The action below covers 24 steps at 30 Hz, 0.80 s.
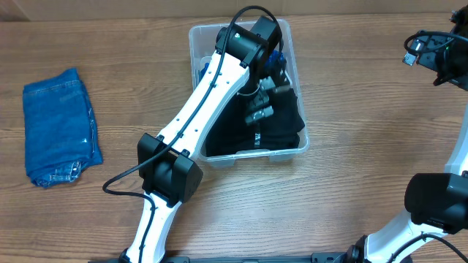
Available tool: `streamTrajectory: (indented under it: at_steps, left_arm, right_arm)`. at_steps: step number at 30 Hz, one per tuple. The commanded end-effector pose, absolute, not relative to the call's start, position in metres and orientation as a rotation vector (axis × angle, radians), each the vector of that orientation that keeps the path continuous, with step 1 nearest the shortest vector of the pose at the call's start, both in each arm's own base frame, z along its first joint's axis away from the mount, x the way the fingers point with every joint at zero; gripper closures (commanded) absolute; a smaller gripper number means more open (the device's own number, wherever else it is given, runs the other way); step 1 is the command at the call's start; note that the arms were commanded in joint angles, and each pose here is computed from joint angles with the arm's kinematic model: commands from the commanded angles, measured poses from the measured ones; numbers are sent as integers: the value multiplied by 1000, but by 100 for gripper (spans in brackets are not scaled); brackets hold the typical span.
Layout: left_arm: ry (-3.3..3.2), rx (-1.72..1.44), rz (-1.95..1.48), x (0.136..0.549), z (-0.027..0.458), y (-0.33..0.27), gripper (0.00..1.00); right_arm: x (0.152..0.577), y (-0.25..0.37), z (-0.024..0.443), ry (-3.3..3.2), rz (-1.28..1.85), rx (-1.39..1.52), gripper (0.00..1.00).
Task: Pack container
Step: 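Carry the taped black garment right and lower it into the bin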
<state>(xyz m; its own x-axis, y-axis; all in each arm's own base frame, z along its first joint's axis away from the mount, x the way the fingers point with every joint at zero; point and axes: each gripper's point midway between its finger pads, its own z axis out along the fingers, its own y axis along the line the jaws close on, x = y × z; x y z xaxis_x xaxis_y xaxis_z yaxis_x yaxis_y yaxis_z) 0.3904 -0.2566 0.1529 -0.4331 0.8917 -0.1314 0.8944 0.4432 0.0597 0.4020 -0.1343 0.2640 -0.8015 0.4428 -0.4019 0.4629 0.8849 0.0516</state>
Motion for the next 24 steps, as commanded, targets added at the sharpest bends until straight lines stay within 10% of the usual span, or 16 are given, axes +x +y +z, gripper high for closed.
streamTrajectory:
  at_steps: [1,5,8,9,24]
  left_arm:
    - [2589,1245,193,424,170,-241,0]
    - [2597,1148,-99,415,181,-274,1]
    - [2607,1173,-265,403,179,-290,71]
    - [2630,1140,-272,403,177,-290,78]
    - [2949,935,-239,376,72,-271,96]
  right_arm:
    - [402,-135,275,2611,-75,660,0]
    - [402,-135,275,2611,-75,661,0]
    - [402,-135,275,2611,-75,660,0]
    - [402,-135,275,2611,-75,660,0]
    - [402,-135,275,2611,-75,661,0]
